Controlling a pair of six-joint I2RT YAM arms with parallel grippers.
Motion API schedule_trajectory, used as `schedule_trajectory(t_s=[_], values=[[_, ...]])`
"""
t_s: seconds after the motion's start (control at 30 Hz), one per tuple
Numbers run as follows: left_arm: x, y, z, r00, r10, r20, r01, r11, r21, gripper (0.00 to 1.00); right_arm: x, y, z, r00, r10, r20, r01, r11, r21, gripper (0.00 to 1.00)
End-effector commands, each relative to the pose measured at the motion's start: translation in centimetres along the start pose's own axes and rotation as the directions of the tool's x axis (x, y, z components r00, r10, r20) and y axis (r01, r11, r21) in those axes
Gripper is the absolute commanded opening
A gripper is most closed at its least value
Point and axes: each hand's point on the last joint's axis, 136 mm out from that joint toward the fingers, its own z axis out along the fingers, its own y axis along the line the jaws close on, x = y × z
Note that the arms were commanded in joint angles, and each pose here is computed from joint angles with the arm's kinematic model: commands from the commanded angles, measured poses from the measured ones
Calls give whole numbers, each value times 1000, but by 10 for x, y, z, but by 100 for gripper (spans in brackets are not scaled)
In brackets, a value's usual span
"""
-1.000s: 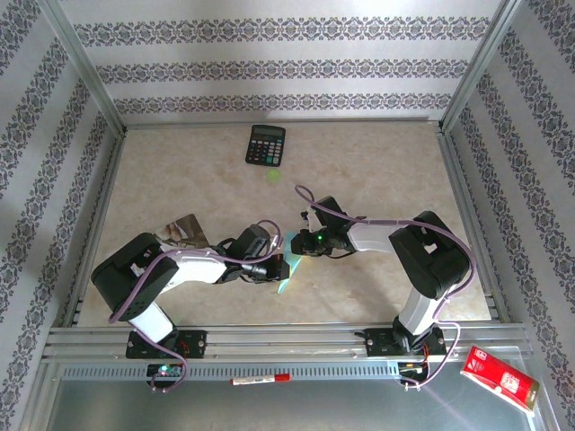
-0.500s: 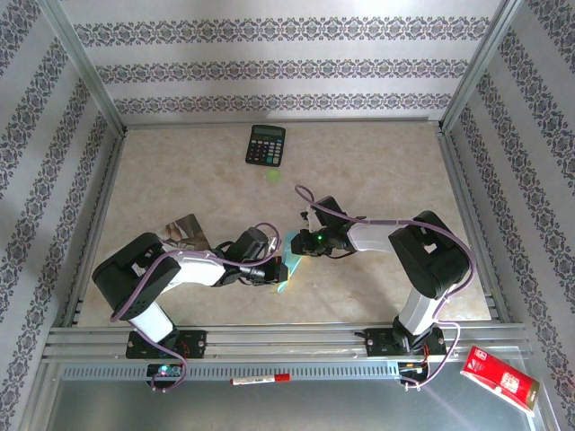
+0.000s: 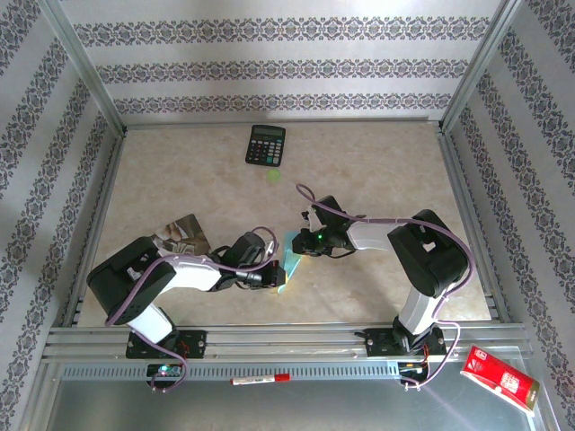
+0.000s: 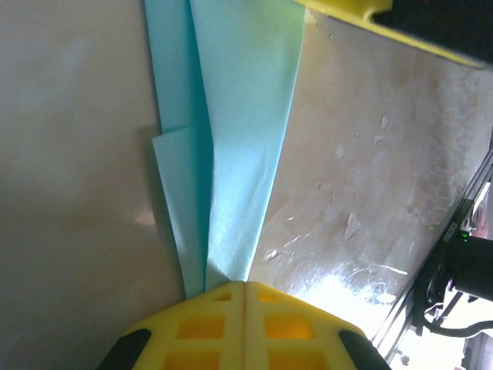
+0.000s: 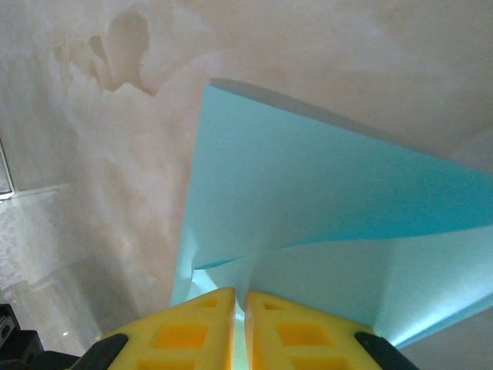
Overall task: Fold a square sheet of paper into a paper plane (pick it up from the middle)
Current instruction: Fold the wing for the fifth time at the center of the table.
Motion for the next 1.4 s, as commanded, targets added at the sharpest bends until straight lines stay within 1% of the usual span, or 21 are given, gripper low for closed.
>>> schedule_trajectory(t_s=[0.0, 0.27, 0.67, 0.83, 0.93, 1.1, 1.2, 1.37], values=[[38, 22, -2, 992, -61, -108, 53, 996, -74, 0, 19, -46, 11, 996, 77, -43, -69, 984, 165, 16], [54, 32, -6, 988, -77, -131, 64, 993, -103, 0, 19, -47, 12, 996, 82, -46, -73, 982, 172, 16], [75, 44, -18, 980, -71, -188, 38, 984, -171, 0, 18, -48, 13, 995, 83, -47, -74, 982, 175, 16], [78, 39, -26, 977, -41, -211, 3, 984, -176, 0, 19, -48, 13, 995, 84, -50, -74, 982, 176, 16], [65, 20, -34, 983, 30, -181, -56, 989, -136, 0, 19, -48, 13, 995, 83, -50, -73, 982, 175, 16], [30, -31, -48, 991, 125, -53, -125, 992, -4, 0, 19, -48, 15, 995, 85, -51, -75, 982, 173, 16], [13, -48, -46, 991, 131, -20, -130, 991, 38, 0, 19, -49, 16, 995, 84, -53, -74, 982, 175, 16], [-19, -50, -29, 997, 77, -4, -77, 995, 65, 0, 19, -47, 18, 995, 83, -55, -73, 983, 168, 16]])
